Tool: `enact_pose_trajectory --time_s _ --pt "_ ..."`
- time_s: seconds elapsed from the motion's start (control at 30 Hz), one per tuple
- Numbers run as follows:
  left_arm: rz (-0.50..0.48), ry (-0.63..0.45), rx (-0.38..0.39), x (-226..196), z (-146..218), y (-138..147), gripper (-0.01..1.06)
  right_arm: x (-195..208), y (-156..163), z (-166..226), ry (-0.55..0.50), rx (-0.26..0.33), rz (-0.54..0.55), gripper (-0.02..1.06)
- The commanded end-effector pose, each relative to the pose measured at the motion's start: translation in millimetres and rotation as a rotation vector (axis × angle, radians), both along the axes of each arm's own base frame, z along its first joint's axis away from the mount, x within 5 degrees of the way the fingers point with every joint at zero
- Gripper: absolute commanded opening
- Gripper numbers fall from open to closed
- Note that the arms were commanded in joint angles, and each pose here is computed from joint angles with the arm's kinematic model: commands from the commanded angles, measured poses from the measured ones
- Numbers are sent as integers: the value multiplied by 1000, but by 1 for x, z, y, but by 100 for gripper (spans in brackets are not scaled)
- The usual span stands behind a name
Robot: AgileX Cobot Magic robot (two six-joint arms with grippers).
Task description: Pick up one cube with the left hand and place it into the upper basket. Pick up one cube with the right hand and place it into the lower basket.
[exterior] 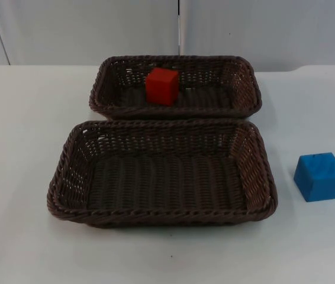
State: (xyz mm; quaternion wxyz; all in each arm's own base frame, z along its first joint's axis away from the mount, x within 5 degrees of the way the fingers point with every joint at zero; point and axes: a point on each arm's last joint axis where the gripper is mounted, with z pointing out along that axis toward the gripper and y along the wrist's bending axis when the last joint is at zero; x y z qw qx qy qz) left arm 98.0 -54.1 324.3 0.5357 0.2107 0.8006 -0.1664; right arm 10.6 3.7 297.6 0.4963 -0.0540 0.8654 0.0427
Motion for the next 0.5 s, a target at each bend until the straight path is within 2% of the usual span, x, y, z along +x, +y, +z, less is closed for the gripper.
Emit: enact_pose_trajectory --time_s 0.0,0.13,0.47 --pt "1 4 -2 0 -1 0 76 15 2 9 19 0 -4 105" --pt "1 4 -2 0 -1 0 76 49 6 17 129 -12 -5 105" --pt "1 4 -3 -1 -1 0 76 116 13 32 297 -32 -4 105"
